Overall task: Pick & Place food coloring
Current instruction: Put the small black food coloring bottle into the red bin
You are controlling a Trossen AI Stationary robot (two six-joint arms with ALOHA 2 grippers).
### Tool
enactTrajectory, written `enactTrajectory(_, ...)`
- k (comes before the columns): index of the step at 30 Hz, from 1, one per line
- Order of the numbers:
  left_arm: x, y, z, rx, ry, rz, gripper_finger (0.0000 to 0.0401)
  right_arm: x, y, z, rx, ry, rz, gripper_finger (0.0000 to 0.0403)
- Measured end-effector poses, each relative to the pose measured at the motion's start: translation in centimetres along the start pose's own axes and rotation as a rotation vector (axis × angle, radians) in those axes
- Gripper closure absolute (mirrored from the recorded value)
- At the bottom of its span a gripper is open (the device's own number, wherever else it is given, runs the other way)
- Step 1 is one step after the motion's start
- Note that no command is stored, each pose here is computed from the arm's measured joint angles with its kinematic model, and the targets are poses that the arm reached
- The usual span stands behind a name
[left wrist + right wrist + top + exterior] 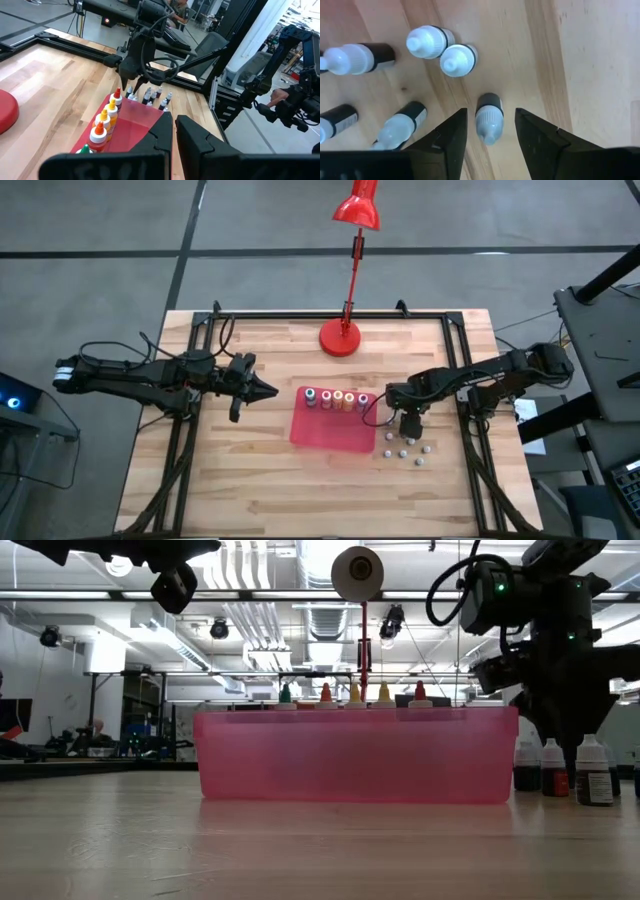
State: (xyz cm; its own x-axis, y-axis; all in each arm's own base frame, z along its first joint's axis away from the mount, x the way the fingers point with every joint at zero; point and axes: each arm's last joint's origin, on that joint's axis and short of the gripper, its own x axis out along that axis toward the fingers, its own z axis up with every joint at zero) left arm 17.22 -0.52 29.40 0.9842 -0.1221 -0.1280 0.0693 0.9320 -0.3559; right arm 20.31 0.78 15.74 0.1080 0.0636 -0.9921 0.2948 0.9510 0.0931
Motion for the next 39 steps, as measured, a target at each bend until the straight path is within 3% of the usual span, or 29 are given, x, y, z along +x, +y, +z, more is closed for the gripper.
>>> enactTrajectory(14, 0.0, 0.0, 0.0, 0.0, 0.0, 0.0, 0.0401, 0.22, -0.1, -0.25, 0.0, 0.005, -0.002, 0.0271)
enactTrajectory(26, 0.0, 0.0, 0.0, 0.0, 0.0, 0.0, 0.0401, 0.32, -0.07, -0.32, 0.0, 0.01, 0.017, 0.0334)
enactTrajectory(39, 0.0, -0.01, 0.0, -0.013, 0.0, -0.001, 0.0401, 0.19, -0.04, -0.34, 0.003, 0.019, 0.022, 0.0335)
